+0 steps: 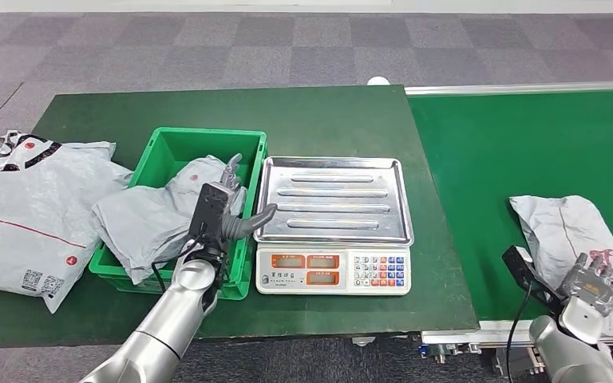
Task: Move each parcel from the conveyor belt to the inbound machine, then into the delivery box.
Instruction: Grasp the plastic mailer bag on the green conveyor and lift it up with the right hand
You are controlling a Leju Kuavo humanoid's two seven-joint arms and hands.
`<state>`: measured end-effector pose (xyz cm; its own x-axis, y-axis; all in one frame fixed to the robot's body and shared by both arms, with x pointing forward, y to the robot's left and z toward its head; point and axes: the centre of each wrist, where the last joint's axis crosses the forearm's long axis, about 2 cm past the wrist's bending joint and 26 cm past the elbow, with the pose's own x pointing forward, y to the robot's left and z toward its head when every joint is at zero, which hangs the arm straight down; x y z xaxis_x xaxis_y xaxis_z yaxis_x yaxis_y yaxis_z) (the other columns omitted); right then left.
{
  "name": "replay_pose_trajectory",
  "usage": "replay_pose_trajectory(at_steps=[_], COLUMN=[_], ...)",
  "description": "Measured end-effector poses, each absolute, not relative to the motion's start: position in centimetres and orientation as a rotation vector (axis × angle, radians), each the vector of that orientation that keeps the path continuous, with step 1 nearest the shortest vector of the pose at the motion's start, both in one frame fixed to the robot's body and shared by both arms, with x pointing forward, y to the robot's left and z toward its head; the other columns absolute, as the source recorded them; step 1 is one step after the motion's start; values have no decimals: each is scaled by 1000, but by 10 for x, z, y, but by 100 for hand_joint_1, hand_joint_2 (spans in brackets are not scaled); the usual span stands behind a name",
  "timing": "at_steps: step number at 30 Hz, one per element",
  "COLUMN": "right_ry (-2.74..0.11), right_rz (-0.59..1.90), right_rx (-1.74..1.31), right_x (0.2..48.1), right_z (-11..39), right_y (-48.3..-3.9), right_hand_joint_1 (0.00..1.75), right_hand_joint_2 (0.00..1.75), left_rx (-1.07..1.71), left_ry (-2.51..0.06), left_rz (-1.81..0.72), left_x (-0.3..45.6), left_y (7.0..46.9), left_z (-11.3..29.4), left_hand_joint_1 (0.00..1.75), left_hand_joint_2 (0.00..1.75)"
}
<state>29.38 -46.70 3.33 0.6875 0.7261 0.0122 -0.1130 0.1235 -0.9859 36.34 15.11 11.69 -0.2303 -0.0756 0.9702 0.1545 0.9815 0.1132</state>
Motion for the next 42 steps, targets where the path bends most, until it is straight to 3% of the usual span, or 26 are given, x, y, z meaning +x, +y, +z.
replay_pose_trajectory(at_steps=[8, 20, 42], right_ry=[-536, -743, -735], right_rz=[685, 475, 421], right_rx=[-1322, -924, -898], right_x=[279, 270, 260], right_z=[24, 28, 24], right_y=[-466, -487, -491], right_hand_joint_1=[0, 0, 0], right_hand_joint_2=[175, 175, 175], left_rx=[-51, -54, -56], left_ry=[-1787, -1787, -1794], left_rz=[-216, -230, -227], left_x=[358, 355, 354], left_y=[154, 156, 156], left_z=[114, 115, 116], left_hand_joint_1=[0, 0, 0], left_hand_joint_2=[175, 175, 175])
